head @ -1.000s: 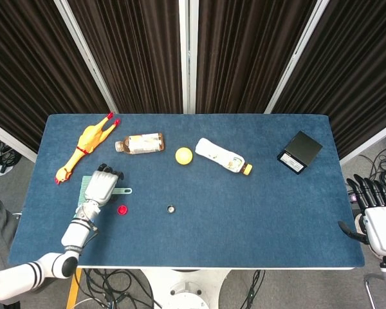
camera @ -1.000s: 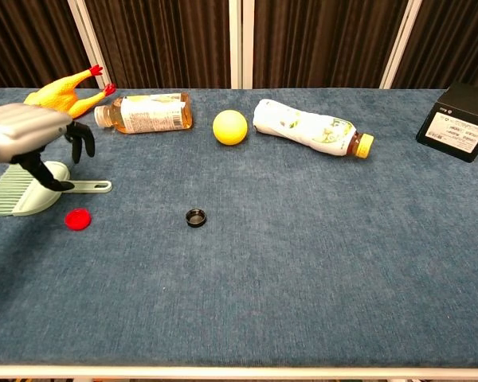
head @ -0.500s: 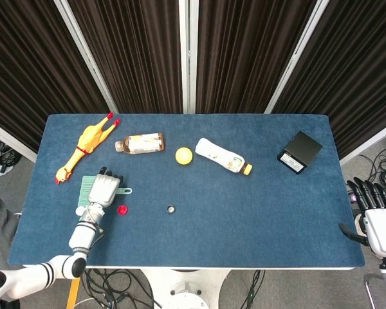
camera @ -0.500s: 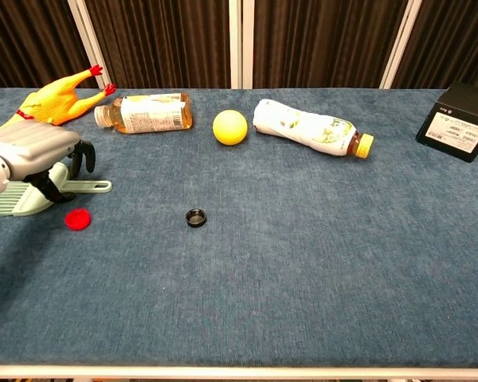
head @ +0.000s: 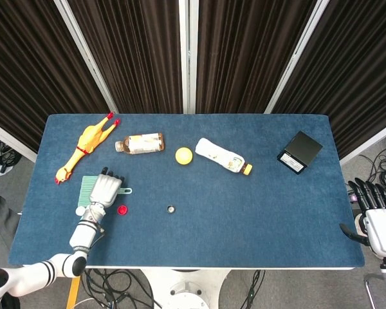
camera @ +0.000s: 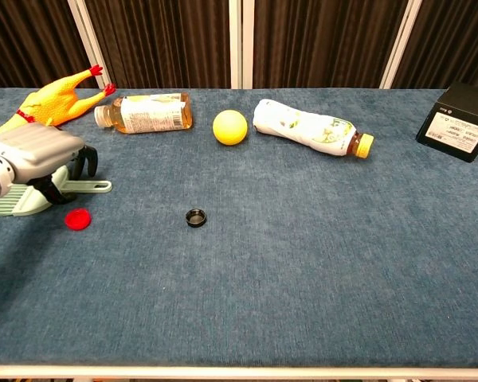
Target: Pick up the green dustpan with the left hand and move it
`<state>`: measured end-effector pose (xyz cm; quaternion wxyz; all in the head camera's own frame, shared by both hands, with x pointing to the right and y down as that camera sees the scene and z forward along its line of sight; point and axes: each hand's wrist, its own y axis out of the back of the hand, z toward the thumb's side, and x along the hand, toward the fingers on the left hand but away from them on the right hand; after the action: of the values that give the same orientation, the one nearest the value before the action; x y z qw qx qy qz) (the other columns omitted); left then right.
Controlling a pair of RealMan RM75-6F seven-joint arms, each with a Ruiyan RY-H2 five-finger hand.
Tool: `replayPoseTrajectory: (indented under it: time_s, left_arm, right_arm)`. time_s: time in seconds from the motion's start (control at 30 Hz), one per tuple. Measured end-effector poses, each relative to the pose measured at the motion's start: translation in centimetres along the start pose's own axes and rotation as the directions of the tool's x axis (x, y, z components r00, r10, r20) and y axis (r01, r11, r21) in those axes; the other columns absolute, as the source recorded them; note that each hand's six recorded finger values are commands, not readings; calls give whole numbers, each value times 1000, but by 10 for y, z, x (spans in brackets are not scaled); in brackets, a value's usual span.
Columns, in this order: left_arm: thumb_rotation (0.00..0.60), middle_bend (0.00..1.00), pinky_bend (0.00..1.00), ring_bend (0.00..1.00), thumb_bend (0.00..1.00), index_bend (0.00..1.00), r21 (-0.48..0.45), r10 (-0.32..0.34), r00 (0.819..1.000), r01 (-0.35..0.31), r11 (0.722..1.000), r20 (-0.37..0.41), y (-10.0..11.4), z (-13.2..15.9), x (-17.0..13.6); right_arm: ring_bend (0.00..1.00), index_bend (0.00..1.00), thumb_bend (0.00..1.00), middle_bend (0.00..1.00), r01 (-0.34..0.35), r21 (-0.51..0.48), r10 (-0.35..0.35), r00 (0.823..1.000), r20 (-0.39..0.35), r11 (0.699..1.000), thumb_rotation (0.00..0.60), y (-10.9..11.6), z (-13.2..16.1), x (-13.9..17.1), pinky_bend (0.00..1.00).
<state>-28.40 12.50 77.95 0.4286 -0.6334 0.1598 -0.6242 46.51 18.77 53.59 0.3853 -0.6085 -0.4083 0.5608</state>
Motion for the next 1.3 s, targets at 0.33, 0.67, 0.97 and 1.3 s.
replayPoseTrajectory:
  time_s: [0.33,0.67,0.97,1.3]
  left_arm:
    - [600,449,173,295,323,437,46,-6,1000,6,999,8,-4,1,0]
    - [600,494,173,296,361,458,55,-3,1000,2,998,14,-10,-2,-1]
    - [600,557,174,336,441,512,39,41,997,-43,998,66,-5,-3,-5]
    - [600,572,273,357,463,528,-191,155,984,-136,972,86,26,-28,-17]
  right_arm:
    - [0,0,100,51,4,-9,-4,1000,7,1000,600,0,-3,2,0]
    - [0,0,100,60,10,-14,-9,1000,10,1000,600,1,-4,5,0]
    - [0,0,101,61,13,-16,-12,1000,6,1000,600,1,-3,6,0]
    - [0,0,100,62,24,-22,-23,1000,4,999,600,3,-2,9,0]
